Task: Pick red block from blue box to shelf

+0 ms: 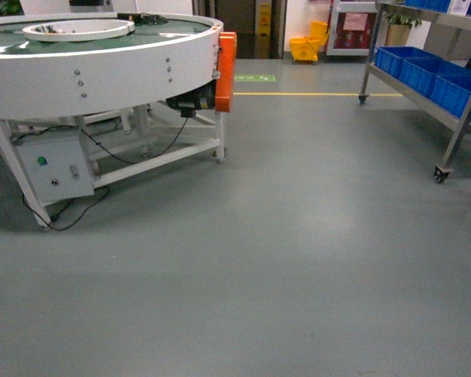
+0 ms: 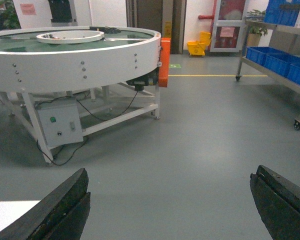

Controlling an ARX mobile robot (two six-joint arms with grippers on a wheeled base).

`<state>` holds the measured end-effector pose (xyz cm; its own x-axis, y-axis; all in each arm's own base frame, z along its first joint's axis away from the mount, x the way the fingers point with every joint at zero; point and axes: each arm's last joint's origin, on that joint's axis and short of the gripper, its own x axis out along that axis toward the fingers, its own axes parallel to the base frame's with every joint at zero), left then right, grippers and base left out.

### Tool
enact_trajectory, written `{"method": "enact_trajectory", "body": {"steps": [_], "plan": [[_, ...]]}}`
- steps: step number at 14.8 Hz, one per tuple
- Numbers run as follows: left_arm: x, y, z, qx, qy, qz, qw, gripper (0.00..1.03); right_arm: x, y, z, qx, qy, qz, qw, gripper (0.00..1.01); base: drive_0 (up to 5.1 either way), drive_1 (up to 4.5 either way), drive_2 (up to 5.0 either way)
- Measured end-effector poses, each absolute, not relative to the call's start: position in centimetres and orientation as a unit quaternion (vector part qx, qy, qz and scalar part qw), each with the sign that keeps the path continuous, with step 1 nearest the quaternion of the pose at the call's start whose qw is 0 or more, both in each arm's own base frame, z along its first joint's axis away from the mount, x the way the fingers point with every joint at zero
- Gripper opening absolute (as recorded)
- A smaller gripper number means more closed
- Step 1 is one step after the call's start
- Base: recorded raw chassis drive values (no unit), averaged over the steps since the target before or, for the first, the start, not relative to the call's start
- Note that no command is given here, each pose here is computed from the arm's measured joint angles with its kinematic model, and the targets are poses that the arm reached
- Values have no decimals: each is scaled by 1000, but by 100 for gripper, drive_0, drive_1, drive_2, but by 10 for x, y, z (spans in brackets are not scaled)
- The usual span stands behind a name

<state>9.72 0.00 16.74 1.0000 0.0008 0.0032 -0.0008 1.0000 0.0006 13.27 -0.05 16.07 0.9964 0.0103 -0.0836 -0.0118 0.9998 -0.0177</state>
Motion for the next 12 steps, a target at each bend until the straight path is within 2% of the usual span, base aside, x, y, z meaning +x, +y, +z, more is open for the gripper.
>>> {"method": "enact_trajectory", "body": {"steps": [6,12], "plan": [[97,0,168,0,-2,1,1000,98,133,-1,161,-9,40,6,999,27,-177,225,-578],[97,0,168,0,-2,0,1000,98,133,-1,161,-9,41,6,999,27,-7,395,-408]]}}
